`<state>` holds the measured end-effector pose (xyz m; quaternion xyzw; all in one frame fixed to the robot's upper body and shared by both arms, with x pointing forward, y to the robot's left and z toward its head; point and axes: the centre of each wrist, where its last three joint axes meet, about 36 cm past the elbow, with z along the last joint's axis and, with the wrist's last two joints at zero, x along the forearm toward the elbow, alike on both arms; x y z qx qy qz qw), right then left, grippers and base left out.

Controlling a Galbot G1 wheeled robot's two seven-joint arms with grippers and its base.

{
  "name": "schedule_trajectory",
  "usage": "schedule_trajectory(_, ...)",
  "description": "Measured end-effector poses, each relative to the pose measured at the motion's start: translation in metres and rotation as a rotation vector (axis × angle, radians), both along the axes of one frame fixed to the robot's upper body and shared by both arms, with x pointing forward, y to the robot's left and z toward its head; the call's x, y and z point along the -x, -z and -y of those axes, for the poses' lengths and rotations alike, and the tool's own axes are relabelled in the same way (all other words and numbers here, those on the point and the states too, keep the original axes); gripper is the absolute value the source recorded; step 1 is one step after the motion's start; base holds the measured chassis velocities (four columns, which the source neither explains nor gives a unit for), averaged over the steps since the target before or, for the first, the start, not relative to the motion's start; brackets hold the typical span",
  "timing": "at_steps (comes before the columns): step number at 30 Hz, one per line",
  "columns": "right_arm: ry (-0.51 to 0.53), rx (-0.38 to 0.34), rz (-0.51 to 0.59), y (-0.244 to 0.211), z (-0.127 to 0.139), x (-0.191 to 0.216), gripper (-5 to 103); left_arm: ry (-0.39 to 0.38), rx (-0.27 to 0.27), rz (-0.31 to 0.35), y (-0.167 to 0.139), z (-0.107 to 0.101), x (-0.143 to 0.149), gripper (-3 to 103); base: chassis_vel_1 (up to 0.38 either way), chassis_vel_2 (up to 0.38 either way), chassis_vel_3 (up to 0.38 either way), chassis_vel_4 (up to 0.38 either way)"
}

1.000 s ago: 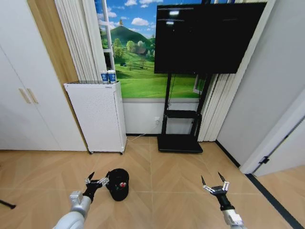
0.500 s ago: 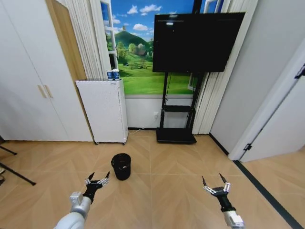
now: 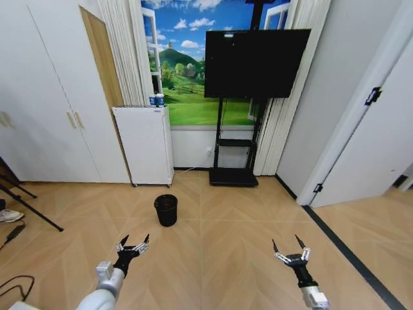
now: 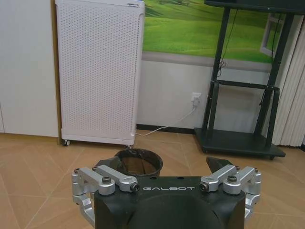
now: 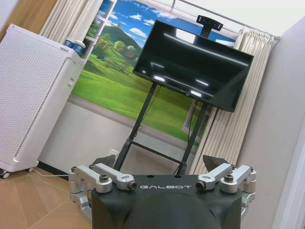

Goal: Pick up the trash bin and place the garbage on the floor into it.

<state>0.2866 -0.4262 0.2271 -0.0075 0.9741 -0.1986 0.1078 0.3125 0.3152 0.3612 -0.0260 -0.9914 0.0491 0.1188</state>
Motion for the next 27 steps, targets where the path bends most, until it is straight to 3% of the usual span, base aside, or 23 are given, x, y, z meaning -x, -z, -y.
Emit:
schedule_trajectory(14,0.003,-0.008,-0.003,0.0020,-0.0034,0.0032,100,-0.002,-0.004,0.002,0.0005,-0.0024,0.0012,100,-0.034,-0.016,0.034,0.008)
schedule_trajectory(27,0.019,-0.006,0.016,0.0015,-0.0078,0.0057,100,-0.002,-0.007,0.003,0.0025,-0.0020,0.0030,100,-0.042,-0.274,0.047,0.242)
